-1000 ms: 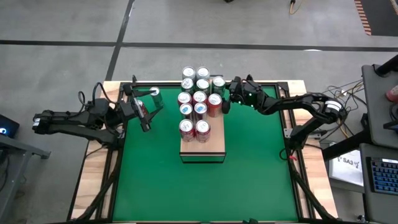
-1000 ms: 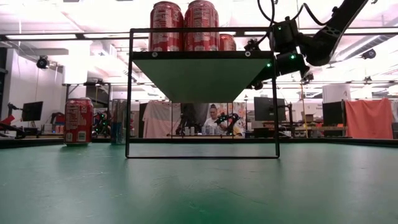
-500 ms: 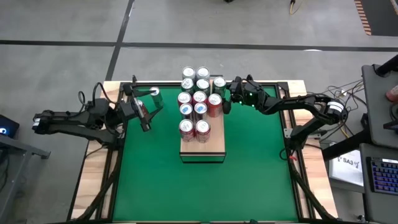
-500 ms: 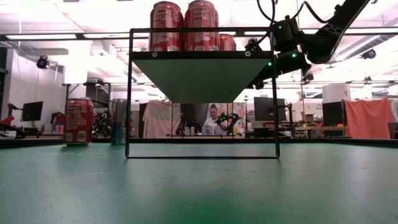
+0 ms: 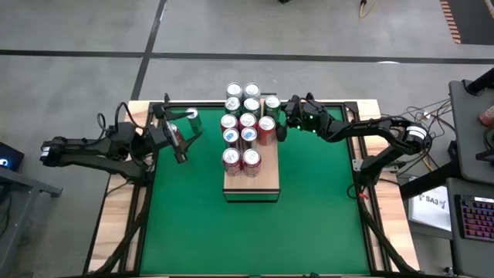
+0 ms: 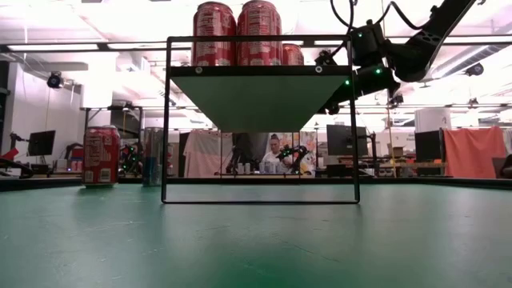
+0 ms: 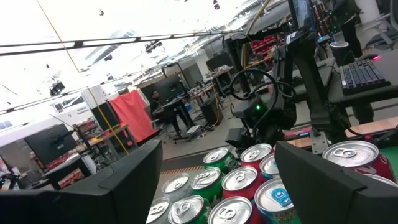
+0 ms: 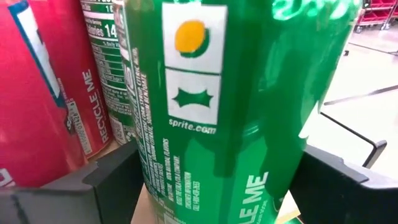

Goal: Place canned beverage on shelf
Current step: Put the green can on the shelf

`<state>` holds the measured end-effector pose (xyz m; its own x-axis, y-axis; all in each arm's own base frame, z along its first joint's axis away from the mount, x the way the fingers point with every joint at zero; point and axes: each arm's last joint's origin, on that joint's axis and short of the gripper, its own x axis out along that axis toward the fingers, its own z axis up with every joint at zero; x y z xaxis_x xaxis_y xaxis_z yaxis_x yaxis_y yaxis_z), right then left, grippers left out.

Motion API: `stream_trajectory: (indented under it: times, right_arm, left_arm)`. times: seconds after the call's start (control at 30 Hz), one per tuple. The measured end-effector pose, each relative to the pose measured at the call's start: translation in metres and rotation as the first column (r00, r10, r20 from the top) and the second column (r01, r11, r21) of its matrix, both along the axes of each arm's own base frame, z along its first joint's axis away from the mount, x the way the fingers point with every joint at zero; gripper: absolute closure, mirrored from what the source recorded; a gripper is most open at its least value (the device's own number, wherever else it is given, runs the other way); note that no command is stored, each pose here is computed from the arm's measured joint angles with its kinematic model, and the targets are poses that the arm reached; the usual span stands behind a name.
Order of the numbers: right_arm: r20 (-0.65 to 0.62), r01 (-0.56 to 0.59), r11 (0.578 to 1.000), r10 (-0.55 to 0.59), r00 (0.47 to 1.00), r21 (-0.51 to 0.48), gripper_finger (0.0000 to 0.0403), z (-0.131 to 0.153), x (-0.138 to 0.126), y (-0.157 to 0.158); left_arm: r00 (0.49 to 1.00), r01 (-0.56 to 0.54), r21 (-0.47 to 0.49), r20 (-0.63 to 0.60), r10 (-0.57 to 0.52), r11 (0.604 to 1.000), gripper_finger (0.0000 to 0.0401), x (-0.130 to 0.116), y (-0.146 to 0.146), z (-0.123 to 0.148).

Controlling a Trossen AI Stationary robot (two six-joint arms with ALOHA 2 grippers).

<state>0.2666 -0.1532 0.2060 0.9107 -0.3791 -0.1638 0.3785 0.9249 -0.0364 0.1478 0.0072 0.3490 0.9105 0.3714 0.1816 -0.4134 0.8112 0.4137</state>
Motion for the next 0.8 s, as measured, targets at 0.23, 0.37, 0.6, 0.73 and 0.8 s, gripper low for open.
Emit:
stream_trajectory:
  times: [0.23, 0.37, 0.6, 0.73, 0.8]
  right_arm:
    - [-0.013, -0.002, 1.000, 0.002, 1.000, 0.005, 0.0037, -0.002, 0.000, 0.000]
    - [-0.015, -0.001, 1.000, 0.001, 1.000, 0.006, 0.0033, -0.003, 0.000, 0.000]
    - [0.004, 0.000, 1.000, 0.000, 1.000, -0.004, 0.0033, 0.003, -0.001, 0.001]
    - [0.021, 0.000, 1.000, 0.000, 1.000, -0.013, 0.0033, 0.008, -0.003, 0.002]
    - [0.033, 0.001, 1.000, 0.000, 0.999, -0.020, 0.0033, 0.012, -0.005, 0.003]
  left_arm:
    - [1.000, 0.001, -0.001, 0.001, -0.001, 1.000, 0.0107, 0.000, 0.000, 0.000]
    - [1.000, 0.001, -0.002, 0.001, -0.001, 1.000, 0.0107, 0.000, 0.000, 0.000]
    - [1.000, 0.001, -0.003, 0.001, -0.001, 1.000, 0.0107, 0.000, 0.000, 0.000]
    - [1.000, 0.001, -0.003, 0.002, -0.001, 1.000, 0.0107, 0.000, 0.000, 0.000]
    - [1.000, 0.001, -0.003, 0.001, -0.001, 1.000, 0.0107, 0.000, 0.000, 0.000]
